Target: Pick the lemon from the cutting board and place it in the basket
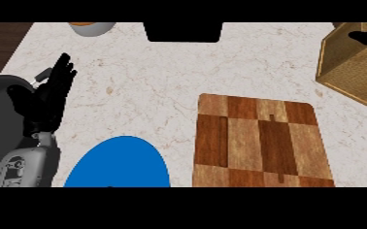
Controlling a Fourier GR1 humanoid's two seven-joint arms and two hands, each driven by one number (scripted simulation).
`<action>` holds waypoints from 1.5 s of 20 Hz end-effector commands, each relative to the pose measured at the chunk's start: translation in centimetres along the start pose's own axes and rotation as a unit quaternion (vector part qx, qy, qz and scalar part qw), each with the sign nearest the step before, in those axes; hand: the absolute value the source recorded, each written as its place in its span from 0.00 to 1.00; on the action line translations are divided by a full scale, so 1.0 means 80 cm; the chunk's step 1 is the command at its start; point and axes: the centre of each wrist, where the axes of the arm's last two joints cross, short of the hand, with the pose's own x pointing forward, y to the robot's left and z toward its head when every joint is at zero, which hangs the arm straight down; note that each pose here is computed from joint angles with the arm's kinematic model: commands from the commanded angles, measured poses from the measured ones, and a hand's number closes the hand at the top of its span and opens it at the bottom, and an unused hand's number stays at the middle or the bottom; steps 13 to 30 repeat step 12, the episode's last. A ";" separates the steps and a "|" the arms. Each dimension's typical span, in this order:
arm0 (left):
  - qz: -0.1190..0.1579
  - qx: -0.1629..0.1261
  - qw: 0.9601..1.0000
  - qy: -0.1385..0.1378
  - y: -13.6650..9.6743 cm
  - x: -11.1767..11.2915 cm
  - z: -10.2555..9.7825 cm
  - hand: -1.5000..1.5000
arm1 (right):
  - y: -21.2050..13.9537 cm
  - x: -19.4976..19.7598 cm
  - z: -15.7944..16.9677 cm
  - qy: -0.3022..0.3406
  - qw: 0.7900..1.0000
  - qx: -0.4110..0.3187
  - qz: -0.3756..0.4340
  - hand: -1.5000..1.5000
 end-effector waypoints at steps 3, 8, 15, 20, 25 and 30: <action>-0.006 0.016 1.000 0.009 0.004 -0.010 0.012 0.50 | -0.054 -0.044 -0.023 0.041 0.995 -0.017 -0.086 0.00; -0.005 0.009 1.000 0.011 0.018 -0.003 0.022 0.50 | -0.081 -0.102 -0.020 0.032 0.996 0.005 -0.084 0.00; -0.009 0.016 1.000 0.015 0.027 -0.001 0.021 0.50 | -0.109 -0.133 -0.014 0.008 0.993 0.015 -0.117 0.00; -0.009 0.016 1.000 0.015 0.027 -0.001 0.021 0.50 | -0.109 -0.133 -0.014 0.008 0.993 0.015 -0.117 0.00; -0.009 0.016 1.000 0.015 0.027 -0.001 0.021 0.50 | -0.109 -0.133 -0.014 0.008 0.993 0.015 -0.117 0.00; -0.009 0.016 1.000 0.015 0.027 -0.001 0.021 0.50 | -0.109 -0.133 -0.014 0.008 0.993 0.015 -0.117 0.00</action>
